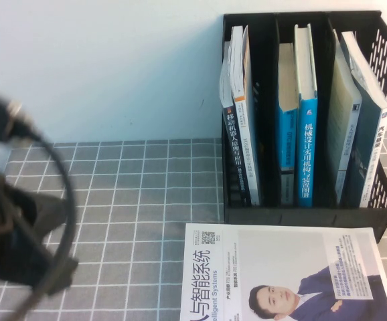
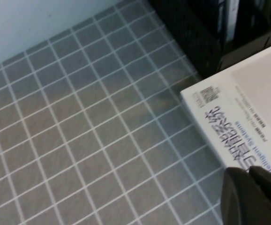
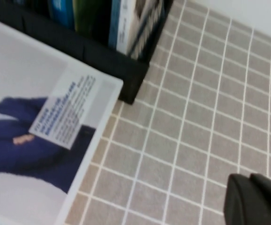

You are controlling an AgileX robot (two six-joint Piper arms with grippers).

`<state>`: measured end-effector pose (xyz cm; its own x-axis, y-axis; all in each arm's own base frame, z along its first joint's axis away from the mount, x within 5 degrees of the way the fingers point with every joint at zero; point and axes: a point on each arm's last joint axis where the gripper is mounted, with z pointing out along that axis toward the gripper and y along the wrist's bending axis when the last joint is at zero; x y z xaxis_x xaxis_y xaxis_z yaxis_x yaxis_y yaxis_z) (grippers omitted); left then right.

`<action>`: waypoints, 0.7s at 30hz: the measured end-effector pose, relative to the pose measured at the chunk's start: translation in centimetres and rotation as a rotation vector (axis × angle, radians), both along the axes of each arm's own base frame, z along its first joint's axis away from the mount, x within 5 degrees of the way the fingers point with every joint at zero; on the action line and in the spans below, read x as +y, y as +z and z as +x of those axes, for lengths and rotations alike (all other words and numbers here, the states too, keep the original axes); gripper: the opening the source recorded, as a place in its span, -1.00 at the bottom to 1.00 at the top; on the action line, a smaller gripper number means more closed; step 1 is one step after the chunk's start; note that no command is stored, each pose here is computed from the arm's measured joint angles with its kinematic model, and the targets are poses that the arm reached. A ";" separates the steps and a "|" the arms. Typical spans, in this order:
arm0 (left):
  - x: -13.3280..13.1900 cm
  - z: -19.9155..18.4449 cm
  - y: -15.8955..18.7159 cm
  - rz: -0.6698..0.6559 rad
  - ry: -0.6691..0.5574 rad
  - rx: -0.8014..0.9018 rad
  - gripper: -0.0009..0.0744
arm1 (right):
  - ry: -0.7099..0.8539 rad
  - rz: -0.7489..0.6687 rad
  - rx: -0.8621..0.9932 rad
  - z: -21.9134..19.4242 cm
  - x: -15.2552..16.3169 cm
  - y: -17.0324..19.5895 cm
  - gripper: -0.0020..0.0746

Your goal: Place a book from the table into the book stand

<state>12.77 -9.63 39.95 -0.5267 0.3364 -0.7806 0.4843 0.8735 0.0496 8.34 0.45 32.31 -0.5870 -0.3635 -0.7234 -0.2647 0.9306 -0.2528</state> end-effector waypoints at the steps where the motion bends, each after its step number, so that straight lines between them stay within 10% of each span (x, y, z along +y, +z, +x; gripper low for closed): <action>1: 0.2 -0.4 -0.7 -0.035 -0.007 -0.018 -0.98 | 0.006 0.021 -0.045 -0.6 0.1 -0.5 -0.96; 21: 1.3 -2.1 -3.4 -0.165 -0.041 -0.092 -0.98 | 0.041 0.175 -0.206 -3.7 1.0 -6.8 -0.96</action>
